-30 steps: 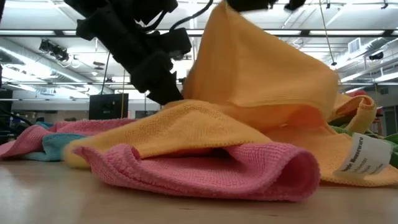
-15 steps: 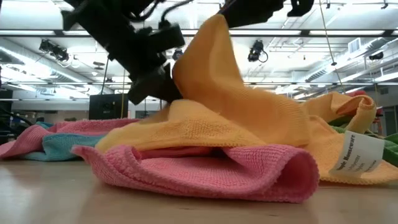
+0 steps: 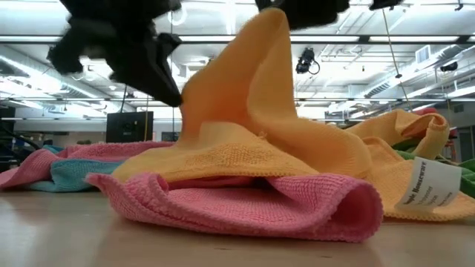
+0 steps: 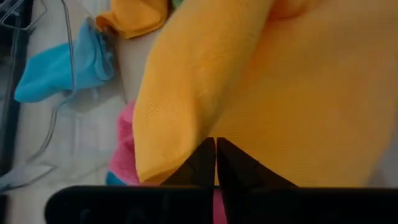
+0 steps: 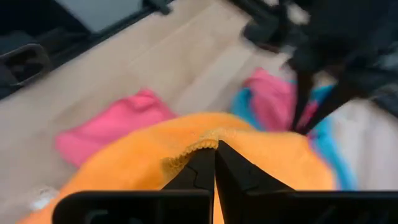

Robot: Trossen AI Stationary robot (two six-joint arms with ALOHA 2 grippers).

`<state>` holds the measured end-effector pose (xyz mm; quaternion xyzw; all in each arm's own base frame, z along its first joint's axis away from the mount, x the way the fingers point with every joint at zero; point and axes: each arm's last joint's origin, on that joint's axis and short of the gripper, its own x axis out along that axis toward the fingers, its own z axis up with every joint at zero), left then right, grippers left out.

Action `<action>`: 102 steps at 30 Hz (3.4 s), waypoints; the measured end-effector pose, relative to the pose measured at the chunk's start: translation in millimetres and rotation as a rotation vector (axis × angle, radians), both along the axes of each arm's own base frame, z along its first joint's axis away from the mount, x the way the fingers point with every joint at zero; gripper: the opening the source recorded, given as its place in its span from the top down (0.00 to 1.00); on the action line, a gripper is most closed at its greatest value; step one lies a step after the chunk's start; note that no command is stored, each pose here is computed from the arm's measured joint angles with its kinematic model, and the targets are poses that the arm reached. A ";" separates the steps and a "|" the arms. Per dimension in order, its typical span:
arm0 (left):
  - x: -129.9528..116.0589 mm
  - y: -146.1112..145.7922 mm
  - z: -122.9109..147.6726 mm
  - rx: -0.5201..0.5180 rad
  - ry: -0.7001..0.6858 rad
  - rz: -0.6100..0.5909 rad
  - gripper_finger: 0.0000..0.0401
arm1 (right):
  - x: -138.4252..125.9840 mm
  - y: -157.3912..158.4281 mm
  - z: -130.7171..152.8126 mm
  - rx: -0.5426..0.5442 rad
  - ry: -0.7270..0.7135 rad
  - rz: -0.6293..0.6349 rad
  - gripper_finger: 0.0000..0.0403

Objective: Fold microfiber towels
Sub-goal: Fold the left yellow microfiber cloth

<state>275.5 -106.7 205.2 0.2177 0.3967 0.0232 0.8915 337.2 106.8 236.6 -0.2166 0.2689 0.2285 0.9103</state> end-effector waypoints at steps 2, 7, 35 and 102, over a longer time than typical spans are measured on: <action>-4.2 -3.1 5.4 -0.040 -0.016 0.004 0.93 | 3.3 2.0 -8.0 0.024 0.028 0.030 0.97; -8.5 -8.5 13.5 -0.145 -0.046 0.007 0.94 | 7.6 13.2 -29.8 0.112 0.126 0.094 0.97; 5.3 -19.2 0.7 -0.257 -0.061 -0.034 0.76 | -17.1 12.7 -19.7 0.134 0.295 -0.213 0.63; 6.5 3.6 -17.3 0.321 0.079 -0.046 0.98 | -64.4 14.0 -33.9 -0.215 0.292 -0.429 0.99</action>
